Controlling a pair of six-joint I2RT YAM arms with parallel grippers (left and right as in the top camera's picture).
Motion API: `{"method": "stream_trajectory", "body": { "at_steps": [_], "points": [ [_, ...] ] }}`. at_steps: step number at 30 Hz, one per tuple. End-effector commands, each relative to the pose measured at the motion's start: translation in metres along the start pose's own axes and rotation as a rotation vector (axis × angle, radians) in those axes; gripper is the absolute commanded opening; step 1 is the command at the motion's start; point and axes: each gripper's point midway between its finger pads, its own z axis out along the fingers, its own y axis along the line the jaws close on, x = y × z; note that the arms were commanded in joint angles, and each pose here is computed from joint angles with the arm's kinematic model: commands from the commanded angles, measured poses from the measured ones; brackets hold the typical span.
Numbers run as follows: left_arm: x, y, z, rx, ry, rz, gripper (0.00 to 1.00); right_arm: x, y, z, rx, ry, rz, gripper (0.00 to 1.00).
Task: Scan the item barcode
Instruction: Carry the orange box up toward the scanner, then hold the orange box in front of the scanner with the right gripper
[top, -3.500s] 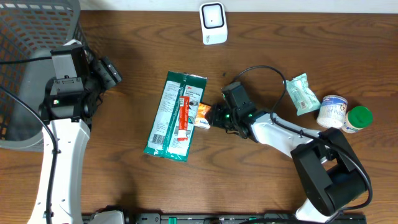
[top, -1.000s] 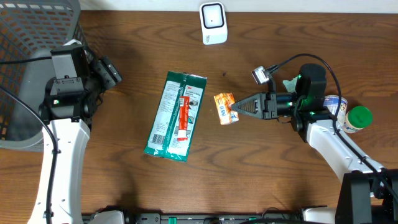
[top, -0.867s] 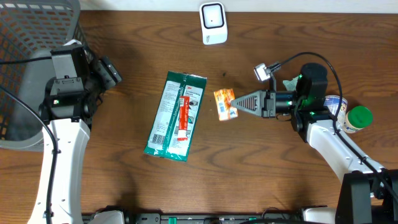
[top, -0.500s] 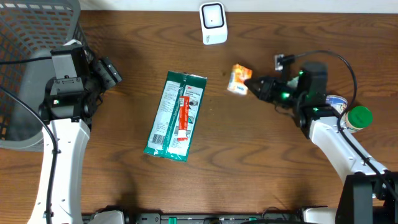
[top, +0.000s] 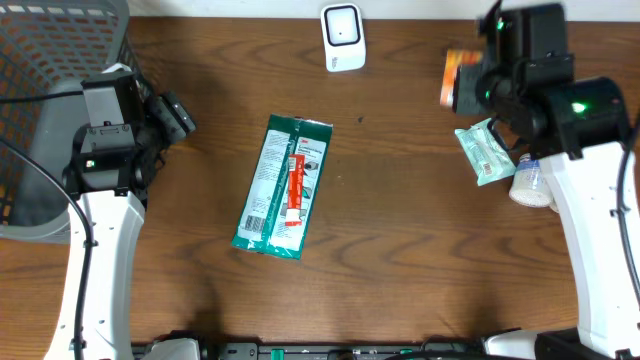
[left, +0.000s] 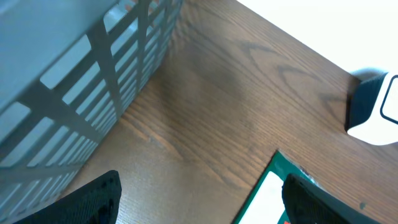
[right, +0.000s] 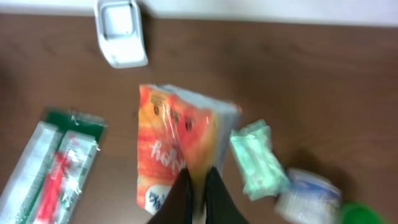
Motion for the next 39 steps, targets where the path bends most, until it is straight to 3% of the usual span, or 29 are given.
{"method": "stream_trajectory", "body": {
  "at_steps": [1,6,10,16,24,29,39],
  "points": [
    [-0.004,0.001,0.000,-0.009,-0.010,-0.002,0.84,-0.051,0.005,-0.008,0.128,-0.110,-0.106,0.01],
    [-0.004,0.001,0.000,-0.009,-0.010,-0.002,0.84,-0.095,0.030,0.025,0.245,-0.184,-0.228,0.01],
    [-0.004,0.001,0.000,-0.009,-0.010,-0.002,0.84,-0.109,0.065,0.098,0.322,-0.206,-0.386,0.01],
    [-0.004,0.001,0.000,-0.009,-0.010,-0.002,0.84,-0.101,0.105,0.187,0.384,-0.208,-0.542,0.01],
    [-0.004,0.001,0.000,-0.009,-0.010,-0.002,0.84,-0.052,0.144,0.298,0.375,-0.170,-0.633,0.01],
    [-0.004,0.002,0.000,-0.009,-0.010,-0.002,0.84,-0.044,0.156,0.322,0.348,-0.197,-0.625,0.01],
    [-0.004,0.001,0.000,-0.009,-0.010,-0.002,0.84,-0.066,0.162,0.317,0.336,-0.300,-0.565,0.01]
  ]
}}
